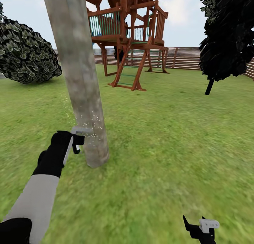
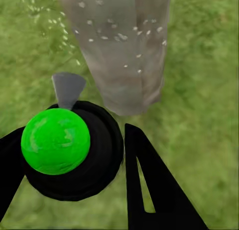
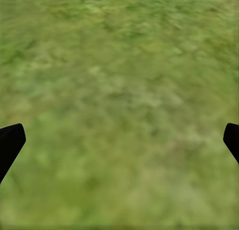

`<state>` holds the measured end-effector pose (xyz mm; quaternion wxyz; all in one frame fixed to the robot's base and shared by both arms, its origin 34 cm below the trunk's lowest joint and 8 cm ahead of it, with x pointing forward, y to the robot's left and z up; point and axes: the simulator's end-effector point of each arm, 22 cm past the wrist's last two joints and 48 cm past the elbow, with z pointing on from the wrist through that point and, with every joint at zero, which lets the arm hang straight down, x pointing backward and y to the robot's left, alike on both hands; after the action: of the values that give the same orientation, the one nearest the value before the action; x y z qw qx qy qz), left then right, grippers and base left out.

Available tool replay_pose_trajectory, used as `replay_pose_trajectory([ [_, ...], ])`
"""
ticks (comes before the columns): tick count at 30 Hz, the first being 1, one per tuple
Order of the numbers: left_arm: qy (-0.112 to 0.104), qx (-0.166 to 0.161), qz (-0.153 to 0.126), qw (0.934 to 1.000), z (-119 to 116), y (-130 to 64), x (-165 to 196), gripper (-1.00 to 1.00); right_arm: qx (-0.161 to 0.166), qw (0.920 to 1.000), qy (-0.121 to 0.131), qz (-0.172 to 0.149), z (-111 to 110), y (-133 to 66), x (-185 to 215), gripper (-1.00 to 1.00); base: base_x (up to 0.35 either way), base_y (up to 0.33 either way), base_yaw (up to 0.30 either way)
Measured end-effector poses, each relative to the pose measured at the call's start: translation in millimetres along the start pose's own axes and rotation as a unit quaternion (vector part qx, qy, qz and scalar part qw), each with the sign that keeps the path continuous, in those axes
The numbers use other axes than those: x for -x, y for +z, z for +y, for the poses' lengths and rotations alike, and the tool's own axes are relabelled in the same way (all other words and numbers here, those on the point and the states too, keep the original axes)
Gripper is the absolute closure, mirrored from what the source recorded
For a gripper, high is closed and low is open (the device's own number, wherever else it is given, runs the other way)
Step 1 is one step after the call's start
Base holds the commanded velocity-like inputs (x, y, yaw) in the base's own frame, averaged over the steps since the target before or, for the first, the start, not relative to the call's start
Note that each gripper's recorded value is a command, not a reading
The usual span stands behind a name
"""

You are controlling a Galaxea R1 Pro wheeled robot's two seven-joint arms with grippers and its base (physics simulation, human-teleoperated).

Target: In the garden, pick up the pesticide atomizer on the floor and spray pesticide onto both trees until each tree trunk is fully covered.

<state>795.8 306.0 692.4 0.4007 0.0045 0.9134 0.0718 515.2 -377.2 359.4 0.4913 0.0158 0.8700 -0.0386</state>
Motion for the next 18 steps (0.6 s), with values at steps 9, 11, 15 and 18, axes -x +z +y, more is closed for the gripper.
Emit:
replay_pose_trajectory([
  [9, -0.007, -0.029, -0.041, 0.9987, -25.7, -20.9, 39.4, 1.00, 0.000, 1.0000, 0.000, 0.000, -0.2, -0.2, -0.1, -1.00, 0.000, 0.000, 0.000],
  [11, -0.002, -0.014, -0.048, 0.9987, -15.0, -25.2, 51.8, 1.00, 0.000, 1.0000, 0.000, 0.000, 0.0, 0.0, 0.0, -1.00, 0.000, 0.000, 0.000],
  [15, -0.002, 0.019, -0.046, 0.9988, 29.3, -23.5, 49.4, 1.00, 0.000, 1.0000, 0.000, 0.000, 0.0, -0.2, -0.3, -1.00, 0.000, 0.000, 0.000],
  [18, -0.004, 0.018, -0.047, 0.9987, 33.2, -23.7, 49.7, 1.00, 0.000, 1.0000, 0.000, 0.000, 0.0, 0.2, 0.3, -1.00, 0.000, 0.000, 0.000],
])
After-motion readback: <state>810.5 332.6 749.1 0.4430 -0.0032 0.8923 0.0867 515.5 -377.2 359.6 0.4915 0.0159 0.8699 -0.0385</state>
